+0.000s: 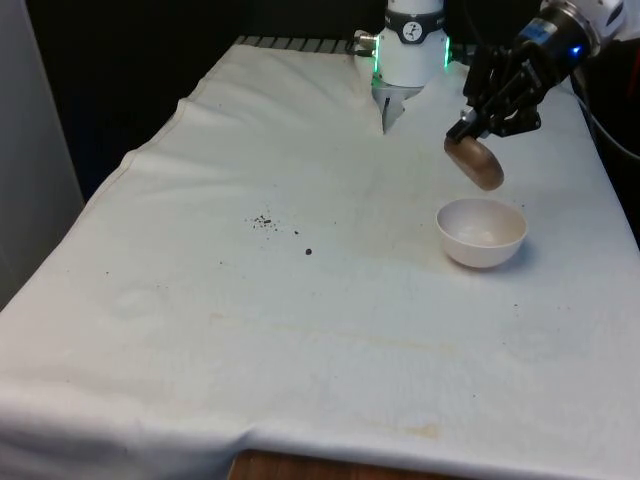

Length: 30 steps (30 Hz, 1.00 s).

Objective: Pour the coffee beans from the cup into the bowl.

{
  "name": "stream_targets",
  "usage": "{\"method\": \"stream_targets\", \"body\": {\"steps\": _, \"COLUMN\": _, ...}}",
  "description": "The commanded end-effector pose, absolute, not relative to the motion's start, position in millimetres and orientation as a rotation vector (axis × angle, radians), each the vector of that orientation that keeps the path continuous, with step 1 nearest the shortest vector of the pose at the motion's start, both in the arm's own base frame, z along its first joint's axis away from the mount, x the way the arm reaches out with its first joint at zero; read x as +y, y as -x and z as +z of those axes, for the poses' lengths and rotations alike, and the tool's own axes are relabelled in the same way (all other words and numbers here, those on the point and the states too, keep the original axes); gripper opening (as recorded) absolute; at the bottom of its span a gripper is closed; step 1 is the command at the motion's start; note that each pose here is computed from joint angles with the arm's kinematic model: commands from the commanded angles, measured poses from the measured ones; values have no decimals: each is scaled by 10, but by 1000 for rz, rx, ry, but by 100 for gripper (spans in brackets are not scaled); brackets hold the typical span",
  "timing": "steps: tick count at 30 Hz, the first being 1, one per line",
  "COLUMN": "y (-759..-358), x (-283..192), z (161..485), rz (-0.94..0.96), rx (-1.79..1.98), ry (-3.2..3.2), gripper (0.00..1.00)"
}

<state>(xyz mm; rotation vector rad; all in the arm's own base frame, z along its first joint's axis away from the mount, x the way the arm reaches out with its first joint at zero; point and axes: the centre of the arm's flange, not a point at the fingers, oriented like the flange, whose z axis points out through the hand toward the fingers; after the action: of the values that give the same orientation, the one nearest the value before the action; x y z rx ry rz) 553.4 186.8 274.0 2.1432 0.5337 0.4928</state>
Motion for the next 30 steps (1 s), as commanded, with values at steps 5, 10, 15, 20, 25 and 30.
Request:
{"method": "stream_targets", "body": {"steps": 5, "y": -5487, "x": 1904, "z": 2714, "rz": 512, "rx": 539, "ry": -2095, "gripper": 0}}
{"method": "stream_targets", "body": {"steps": 10, "y": -5442, "x": 1928, "z": 2696, "rz": 525, "rx": 537, "ry": -2057, "gripper": 0}}
{"method": "stream_targets", "body": {"steps": 15, "y": -5383, "x": 1969, "z": 2680, "rz": 541, "rx": 534, "ry": -2010, "gripper": 0}}
{"method": "stream_targets", "body": {"steps": 20, "y": -5341, "x": 1992, "z": 2660, "rz": 549, "rx": 531, "ry": -1979, "gripper": 0}}
{"method": "stream_targets", "body": {"steps": 25, "y": -5287, "x": 2038, "z": 2648, "rz": 568, "rx": 522, "ry": -1927, "gripper": 0}}
{"method": "stream_targets", "body": {"steps": 30, "y": -5252, "x": 2077, "z": 2635, "rz": 586, "rx": 515, "ry": -1886, "gripper": 0}}
